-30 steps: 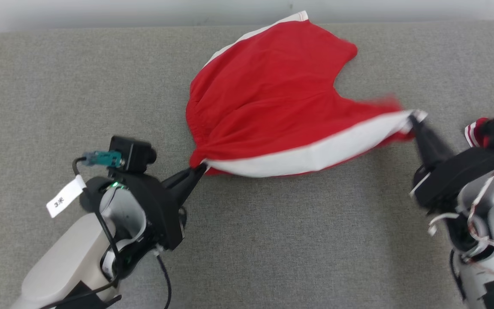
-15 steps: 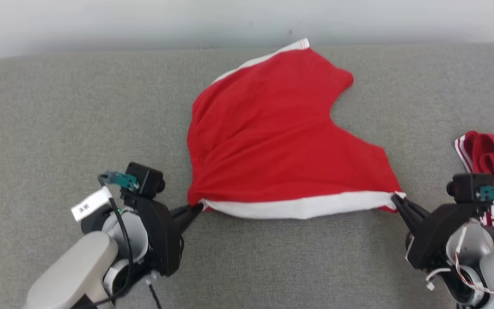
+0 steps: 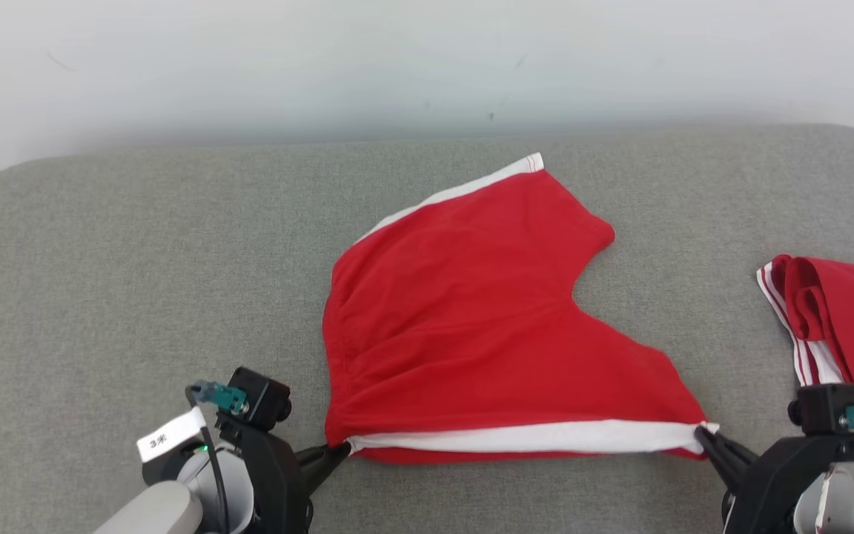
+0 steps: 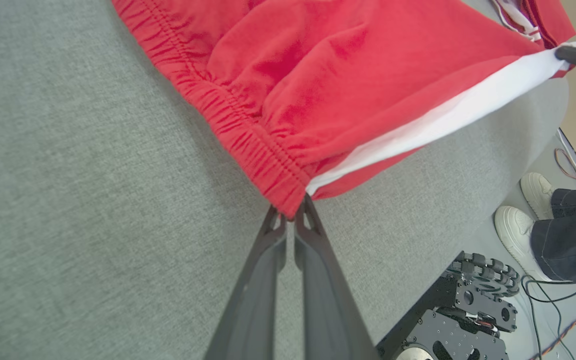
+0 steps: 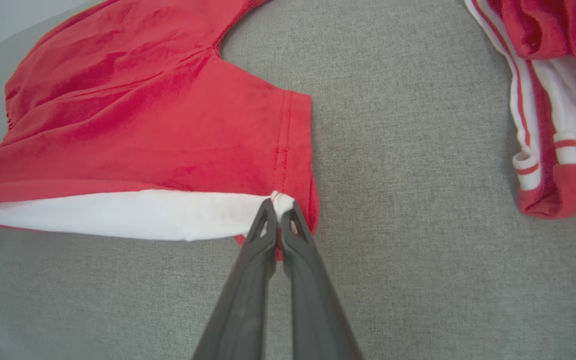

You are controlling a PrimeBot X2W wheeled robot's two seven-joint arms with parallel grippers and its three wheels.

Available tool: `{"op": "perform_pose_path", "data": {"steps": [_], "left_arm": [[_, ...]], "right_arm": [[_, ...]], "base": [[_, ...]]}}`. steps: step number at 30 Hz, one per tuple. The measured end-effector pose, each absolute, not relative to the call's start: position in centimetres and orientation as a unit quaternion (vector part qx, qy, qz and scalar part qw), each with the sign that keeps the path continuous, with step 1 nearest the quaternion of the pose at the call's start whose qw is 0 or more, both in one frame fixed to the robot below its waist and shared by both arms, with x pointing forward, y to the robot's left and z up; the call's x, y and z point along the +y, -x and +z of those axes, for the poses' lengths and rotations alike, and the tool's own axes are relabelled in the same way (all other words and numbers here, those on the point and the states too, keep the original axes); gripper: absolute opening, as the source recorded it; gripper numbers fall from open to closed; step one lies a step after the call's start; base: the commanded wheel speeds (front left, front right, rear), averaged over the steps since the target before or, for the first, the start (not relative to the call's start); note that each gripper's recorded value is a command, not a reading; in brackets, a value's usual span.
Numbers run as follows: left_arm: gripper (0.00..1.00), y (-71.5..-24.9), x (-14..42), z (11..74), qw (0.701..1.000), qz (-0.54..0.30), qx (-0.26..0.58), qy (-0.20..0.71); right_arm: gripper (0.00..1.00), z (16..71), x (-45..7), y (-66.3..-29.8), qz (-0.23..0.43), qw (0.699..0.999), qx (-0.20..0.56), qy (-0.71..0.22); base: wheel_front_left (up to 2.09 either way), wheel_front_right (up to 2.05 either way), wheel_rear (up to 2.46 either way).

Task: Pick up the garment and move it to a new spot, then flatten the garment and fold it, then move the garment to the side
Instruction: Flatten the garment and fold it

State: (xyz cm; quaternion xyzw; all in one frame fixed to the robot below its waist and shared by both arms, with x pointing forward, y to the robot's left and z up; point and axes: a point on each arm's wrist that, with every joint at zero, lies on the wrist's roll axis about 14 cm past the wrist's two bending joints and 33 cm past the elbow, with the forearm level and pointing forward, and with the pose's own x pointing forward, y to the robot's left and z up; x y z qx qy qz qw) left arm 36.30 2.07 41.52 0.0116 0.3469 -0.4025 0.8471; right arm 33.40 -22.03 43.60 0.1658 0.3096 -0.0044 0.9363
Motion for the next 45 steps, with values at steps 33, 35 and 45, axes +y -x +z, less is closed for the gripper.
{"op": "perform_pose_path", "data": {"steps": [33, 35, 45], "left_arm": [[1.00, -36.3, 6.8, 44.8, 0.928, -0.277, 0.249, 0.018], [1.00, -37.3, 7.1, 46.8, 0.942, -0.268, 0.203, 0.022], [1.00, -39.5, 8.3, 55.3, 0.972, -0.218, 0.008, 0.083]], "right_arm": [[1.00, 47.4, -23.3, -31.9, -0.041, 0.948, 0.256, -0.183], [1.00, 48.3, -23.9, -32.4, -0.053, 0.955, 0.226, -0.185], [1.00, 52.0, -23.5, -34.3, -0.078, 0.967, 0.094, -0.222]], "base": [[0.00, 0.00, 0.00], [0.00, 0.00, 0.00], [0.00, 0.00, 0.00]]}}
